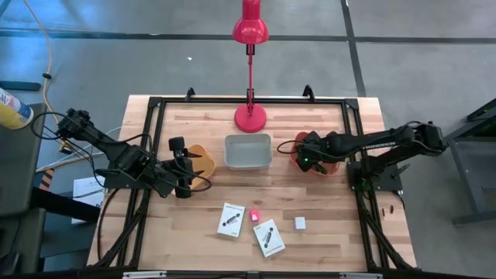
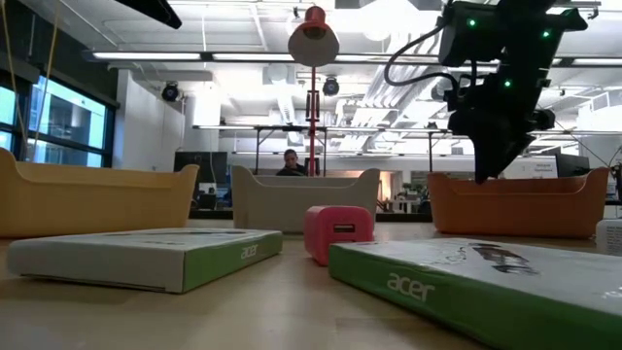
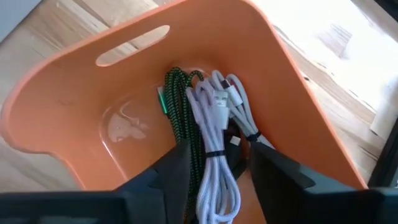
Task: Pick and place items into bin
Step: Put the white charger adapter into the gray bin
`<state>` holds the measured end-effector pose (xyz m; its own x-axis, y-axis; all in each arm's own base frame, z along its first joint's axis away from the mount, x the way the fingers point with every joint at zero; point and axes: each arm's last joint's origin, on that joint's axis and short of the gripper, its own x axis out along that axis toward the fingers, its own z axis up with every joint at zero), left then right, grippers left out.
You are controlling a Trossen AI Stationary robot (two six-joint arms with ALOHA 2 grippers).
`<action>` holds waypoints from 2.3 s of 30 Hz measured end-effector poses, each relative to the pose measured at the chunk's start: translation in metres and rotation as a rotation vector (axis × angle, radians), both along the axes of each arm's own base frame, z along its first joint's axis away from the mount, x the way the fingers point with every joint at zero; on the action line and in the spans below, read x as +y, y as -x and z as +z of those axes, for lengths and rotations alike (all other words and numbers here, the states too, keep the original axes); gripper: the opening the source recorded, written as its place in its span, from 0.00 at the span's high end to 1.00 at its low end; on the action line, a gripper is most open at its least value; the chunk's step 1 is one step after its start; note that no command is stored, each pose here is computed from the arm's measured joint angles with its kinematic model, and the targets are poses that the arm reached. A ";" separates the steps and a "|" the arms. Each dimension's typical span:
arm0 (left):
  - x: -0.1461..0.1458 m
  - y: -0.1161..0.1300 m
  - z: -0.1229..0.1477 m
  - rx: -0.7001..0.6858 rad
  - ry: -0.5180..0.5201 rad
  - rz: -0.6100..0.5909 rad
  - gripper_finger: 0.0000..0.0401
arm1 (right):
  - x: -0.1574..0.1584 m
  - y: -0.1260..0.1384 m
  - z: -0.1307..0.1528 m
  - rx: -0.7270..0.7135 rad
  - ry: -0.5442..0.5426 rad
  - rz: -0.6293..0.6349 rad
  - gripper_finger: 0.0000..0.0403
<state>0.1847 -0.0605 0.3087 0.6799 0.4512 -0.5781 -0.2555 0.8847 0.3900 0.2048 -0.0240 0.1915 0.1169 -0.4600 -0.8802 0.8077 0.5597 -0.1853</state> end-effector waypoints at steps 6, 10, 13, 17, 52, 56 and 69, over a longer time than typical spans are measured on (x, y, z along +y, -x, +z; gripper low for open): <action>-0.002 -0.003 0.003 -0.044 0.028 -0.006 0.46 | 0.000 0.000 0.001 -0.015 -0.010 -0.005 0.54; -0.003 -0.004 0.003 -0.037 0.073 -0.045 0.46 | 0.002 0.002 0.008 -0.064 -0.005 0.004 0.51; -0.006 -0.005 -0.001 0.016 0.108 -0.107 0.46 | 0.006 0.007 0.017 -0.113 0.012 0.021 0.50; -0.010 -0.007 -0.003 0.068 0.175 -0.199 0.46 | 0.014 0.014 0.032 -0.188 0.028 0.088 0.50; -0.031 -0.053 -0.040 0.158 0.099 -0.255 0.46 | 0.179 0.020 0.015 -0.357 -0.395 0.771 0.48; -0.031 -0.053 -0.040 0.159 0.099 -0.255 0.46 | 0.190 0.012 0.000 -0.342 -0.395 0.780 0.38; -0.030 -0.053 -0.040 0.154 0.101 -0.245 0.46 | 0.200 0.000 -0.030 -0.274 -0.386 0.755 0.28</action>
